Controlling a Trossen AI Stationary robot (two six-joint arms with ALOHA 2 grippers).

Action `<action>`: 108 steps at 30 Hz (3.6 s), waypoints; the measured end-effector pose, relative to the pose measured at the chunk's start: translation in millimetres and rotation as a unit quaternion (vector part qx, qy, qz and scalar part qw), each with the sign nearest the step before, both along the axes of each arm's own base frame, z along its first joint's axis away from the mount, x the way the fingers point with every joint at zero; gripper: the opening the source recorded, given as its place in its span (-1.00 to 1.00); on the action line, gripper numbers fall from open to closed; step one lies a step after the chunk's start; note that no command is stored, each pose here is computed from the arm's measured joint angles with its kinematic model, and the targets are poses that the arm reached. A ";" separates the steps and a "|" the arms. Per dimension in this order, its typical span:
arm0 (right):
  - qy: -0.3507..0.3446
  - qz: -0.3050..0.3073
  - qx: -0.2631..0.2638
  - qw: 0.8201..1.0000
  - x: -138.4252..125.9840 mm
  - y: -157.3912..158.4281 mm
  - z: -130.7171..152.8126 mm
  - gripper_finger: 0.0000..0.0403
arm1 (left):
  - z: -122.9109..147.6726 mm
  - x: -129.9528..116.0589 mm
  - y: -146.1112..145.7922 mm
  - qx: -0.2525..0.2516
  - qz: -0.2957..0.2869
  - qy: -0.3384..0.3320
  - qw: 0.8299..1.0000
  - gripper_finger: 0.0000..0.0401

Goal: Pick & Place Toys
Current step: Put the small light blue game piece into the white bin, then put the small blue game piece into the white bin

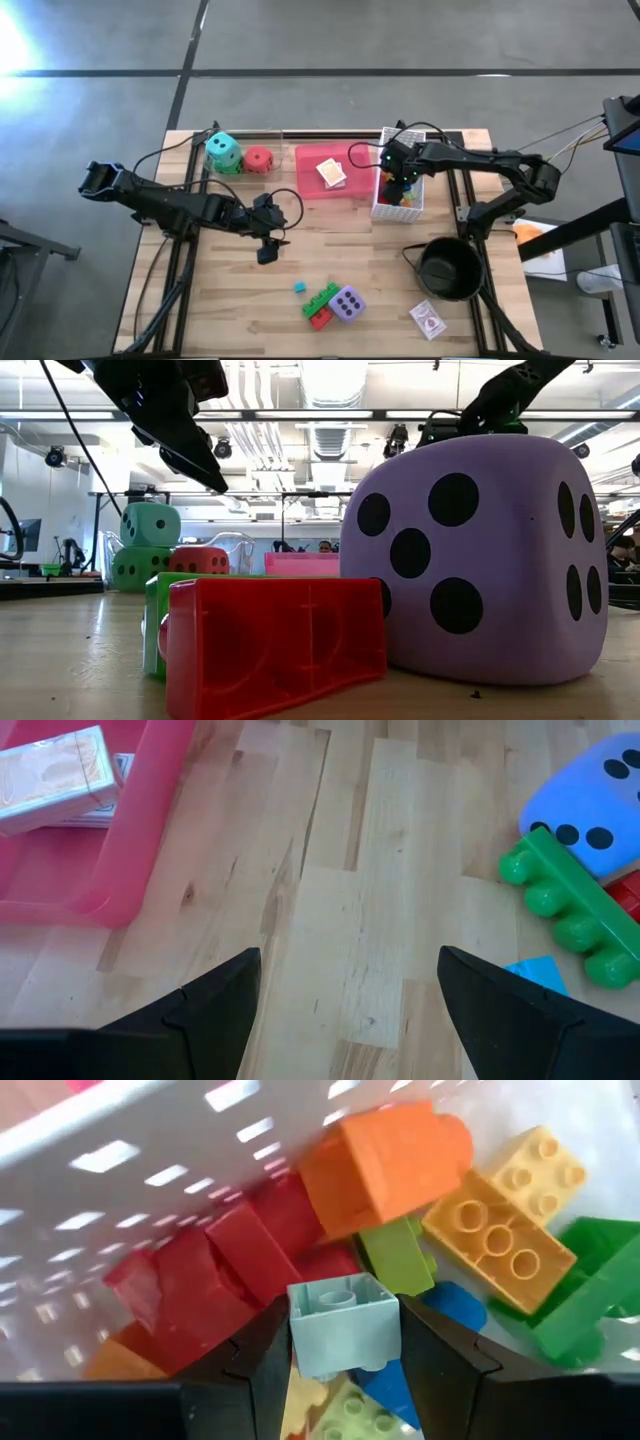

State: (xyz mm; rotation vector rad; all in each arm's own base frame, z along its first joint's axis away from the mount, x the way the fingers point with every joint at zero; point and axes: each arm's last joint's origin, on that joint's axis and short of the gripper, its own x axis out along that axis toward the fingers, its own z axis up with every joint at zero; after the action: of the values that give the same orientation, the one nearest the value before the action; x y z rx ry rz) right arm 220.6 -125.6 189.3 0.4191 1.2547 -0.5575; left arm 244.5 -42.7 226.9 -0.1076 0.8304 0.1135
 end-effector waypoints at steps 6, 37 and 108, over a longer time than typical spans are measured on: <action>-0.021 -0.012 -0.001 1.000 0.3 0.1 -5.9 -0.22 | 0.0 0.0 0.0 0.000 0.000 0.000 1.000 0.53; -0.039 -0.036 0.022 0.998 3.9 -0.5 -0.1 0.00 | 0.0 0.0 0.0 0.000 0.000 0.000 1.000 0.53; -0.227 0.066 -0.179 0.955 55.8 217.8 66.2 0.56 | -72.5 32.5 -103.2 -0.053 -0.033 0.013 0.998 0.81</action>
State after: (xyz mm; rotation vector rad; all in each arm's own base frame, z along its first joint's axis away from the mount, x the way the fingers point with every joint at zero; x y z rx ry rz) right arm 276.4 92.3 255.6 0.1411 0.7141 -0.5253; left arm 277.0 -145.9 154.4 -0.1777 0.8661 0.0087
